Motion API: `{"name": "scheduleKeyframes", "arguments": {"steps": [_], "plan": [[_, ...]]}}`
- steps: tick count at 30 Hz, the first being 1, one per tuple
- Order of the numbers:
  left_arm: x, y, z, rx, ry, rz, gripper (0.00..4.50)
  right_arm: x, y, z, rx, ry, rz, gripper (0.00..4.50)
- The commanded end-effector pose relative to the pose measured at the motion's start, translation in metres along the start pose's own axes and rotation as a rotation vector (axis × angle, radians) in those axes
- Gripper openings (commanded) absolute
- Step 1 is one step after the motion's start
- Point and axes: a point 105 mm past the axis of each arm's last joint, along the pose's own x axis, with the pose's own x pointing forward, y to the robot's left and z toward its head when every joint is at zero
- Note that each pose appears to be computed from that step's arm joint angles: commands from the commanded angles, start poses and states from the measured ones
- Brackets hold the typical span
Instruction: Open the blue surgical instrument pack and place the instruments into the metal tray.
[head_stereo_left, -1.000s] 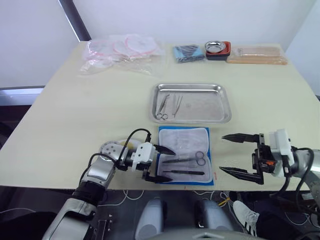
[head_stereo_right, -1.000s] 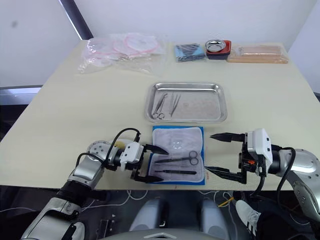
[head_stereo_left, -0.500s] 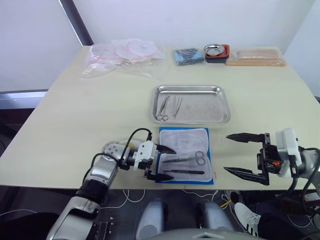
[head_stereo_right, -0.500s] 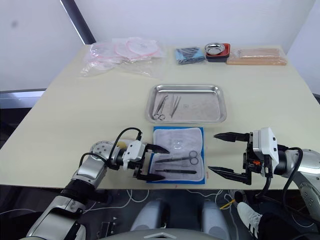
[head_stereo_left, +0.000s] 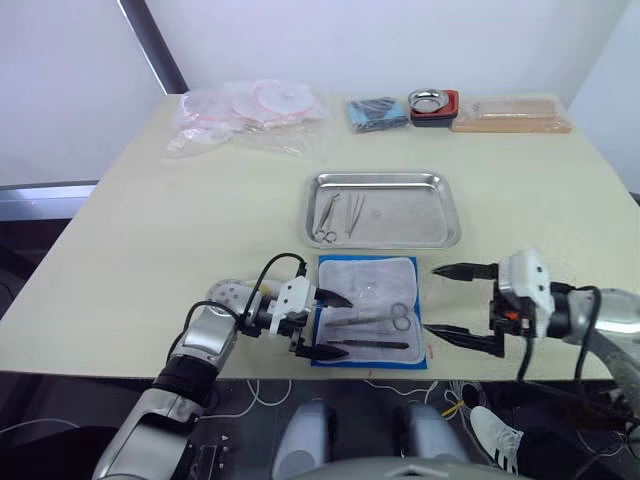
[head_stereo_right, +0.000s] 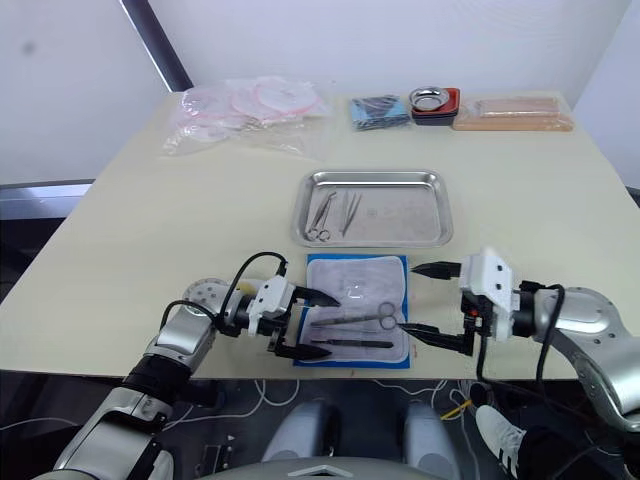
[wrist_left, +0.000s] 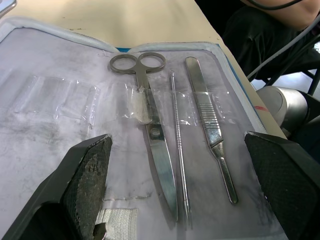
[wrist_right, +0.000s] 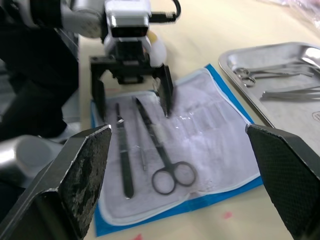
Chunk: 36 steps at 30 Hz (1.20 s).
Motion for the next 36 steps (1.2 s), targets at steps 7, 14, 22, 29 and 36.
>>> {"name": "scheduleKeyframes", "arguments": {"steps": [7, 14, 22, 29, 36], "plan": [[0.005, -0.016, -0.035, -0.160, 0.091, -0.020, 4.46, 0.034, -0.001, -0.019, -0.067, 0.044, 0.047, 4.50], [0.006, -0.021, -0.037, -0.182, 0.097, -0.011, 4.46, 0.053, -0.010, -0.034, -0.052, 0.129, 0.061, 4.50], [0.008, -0.021, -0.039, -0.179, 0.112, 0.001, 4.46, 0.065, -0.017, -0.043, -0.078, 0.188, 0.082, 4.50], [0.005, -0.021, -0.042, -0.176, 0.132, 0.008, 4.46, 0.069, -0.018, -0.061, -0.120, 0.294, 0.105, 4.50], [0.005, -0.023, -0.045, -0.177, 0.140, 0.009, 4.50, 0.074, -0.006, -0.064, -0.081, 0.312, 0.158, 2.62]]}}
